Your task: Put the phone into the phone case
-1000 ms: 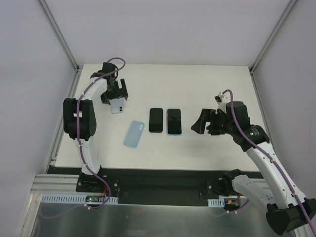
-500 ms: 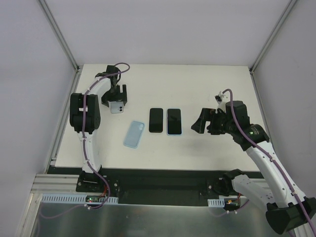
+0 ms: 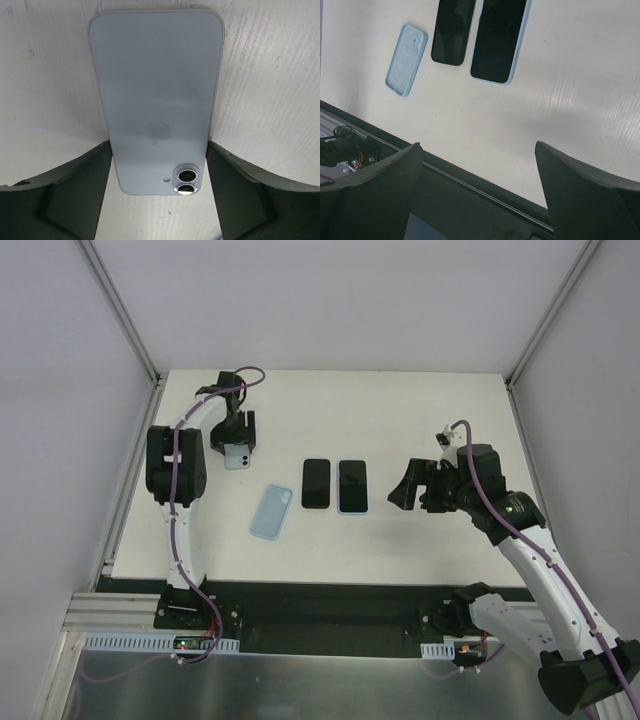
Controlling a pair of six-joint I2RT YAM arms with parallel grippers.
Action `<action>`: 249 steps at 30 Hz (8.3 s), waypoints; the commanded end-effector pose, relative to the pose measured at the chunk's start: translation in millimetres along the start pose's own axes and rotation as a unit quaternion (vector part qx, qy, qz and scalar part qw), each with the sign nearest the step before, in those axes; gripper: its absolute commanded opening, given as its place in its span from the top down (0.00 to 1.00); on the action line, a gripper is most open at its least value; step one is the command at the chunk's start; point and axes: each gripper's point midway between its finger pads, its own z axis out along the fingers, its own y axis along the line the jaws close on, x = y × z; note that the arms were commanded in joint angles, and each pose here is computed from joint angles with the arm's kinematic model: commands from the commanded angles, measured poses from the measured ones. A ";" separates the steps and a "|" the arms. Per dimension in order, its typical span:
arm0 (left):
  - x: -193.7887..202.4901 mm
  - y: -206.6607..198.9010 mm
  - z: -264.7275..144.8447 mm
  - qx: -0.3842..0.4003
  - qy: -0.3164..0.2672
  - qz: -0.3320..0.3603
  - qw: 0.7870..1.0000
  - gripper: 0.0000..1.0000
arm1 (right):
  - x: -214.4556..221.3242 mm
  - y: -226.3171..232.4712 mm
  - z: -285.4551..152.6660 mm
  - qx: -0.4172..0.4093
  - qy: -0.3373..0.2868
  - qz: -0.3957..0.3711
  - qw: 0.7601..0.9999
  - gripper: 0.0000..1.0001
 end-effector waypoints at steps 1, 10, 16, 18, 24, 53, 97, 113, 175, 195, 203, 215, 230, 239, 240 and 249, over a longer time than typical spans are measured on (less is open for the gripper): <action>7.9 -7.0 6.4 0.006 0.020 0.010 1.000 0.29 | -9.9 3.5 -3.2 0.000 -0.016 0.002 1.000 0.04; 16.3 -6.4 1.7 -0.002 0.026 0.009 1.000 0.53 | -6.4 5.5 8.0 -0.014 -0.009 0.019 1.000 0.04; 16.2 -14.9 -26.9 0.030 0.006 0.004 1.000 0.56 | -18.2 19.5 19.2 -0.048 -0.016 0.032 0.998 0.04; 15.8 -24.0 -38.7 0.058 -0.006 0.004 0.998 0.58 | -21.9 22.9 29.7 -0.053 -0.005 0.048 0.997 0.04; 27.3 -39.7 -62.2 0.101 -0.037 0.024 0.994 0.64 | -48.5 32.1 75.4 -0.062 0.003 0.070 0.996 0.04; 84.3 -63.9 -82.1 0.143 -0.060 0.047 0.987 0.71 | -42.8 125.5 257.1 -0.181 0.181 0.112 0.960 0.14; 88.3 -59.4 -34.5 0.096 0.016 0.027 0.995 0.10 | -54.3 108.0 195.3 -0.141 0.136 0.058 0.979 0.12; 95.2 -55.0 -21.4 0.087 0.036 0.046 0.994 0.19 | -56.3 102.9 196.1 -0.138 0.136 0.063 0.979 0.12; 121.3 -132.8 -145.4 0.257 -0.109 0.222 0.934 1.00 | -43.6 157.0 238.4 -0.247 0.223 0.122 0.935 0.43; 126.5 -135.3 -156.5 0.266 -0.137 0.222 0.928 0.81 | -32.7 174.8 231.6 -0.281 0.229 0.110 0.926 0.99; 132.2 -131.3 -166.3 0.269 -0.144 0.206 0.930 0.07 | -58.1 176.2 218.9 -0.306 0.196 0.103 0.926 0.98; 123.0 -107.9 -214.0 0.261 -0.203 0.140 0.933 0.01 | -100.4 191.4 183.2 -0.343 0.143 0.070 0.926 0.99; 81.3 16.0 -181.4 0.280 -0.098 -0.261 0.919 0.01 | -100.2 176.5 143.5 -0.184 -0.042 -0.339 0.921 0.99; 101.6 12.1 -148.2 0.308 -0.028 -0.288 0.906 0.10 | -33.0 236.3 114.6 -0.153 -0.158 -0.649 0.728 0.99; 103.7 10.2 -146.5 0.312 -0.027 -0.274 0.909 0.13 | -21.8 229.2 114.6 -0.147 -0.153 -0.662 0.719 0.98; 127.5 -16.8 -121.5 0.314 0.025 -0.235 0.919 0.26 | 28.6 248.7 113.1 -0.121 -0.245 -0.799 0.536 0.98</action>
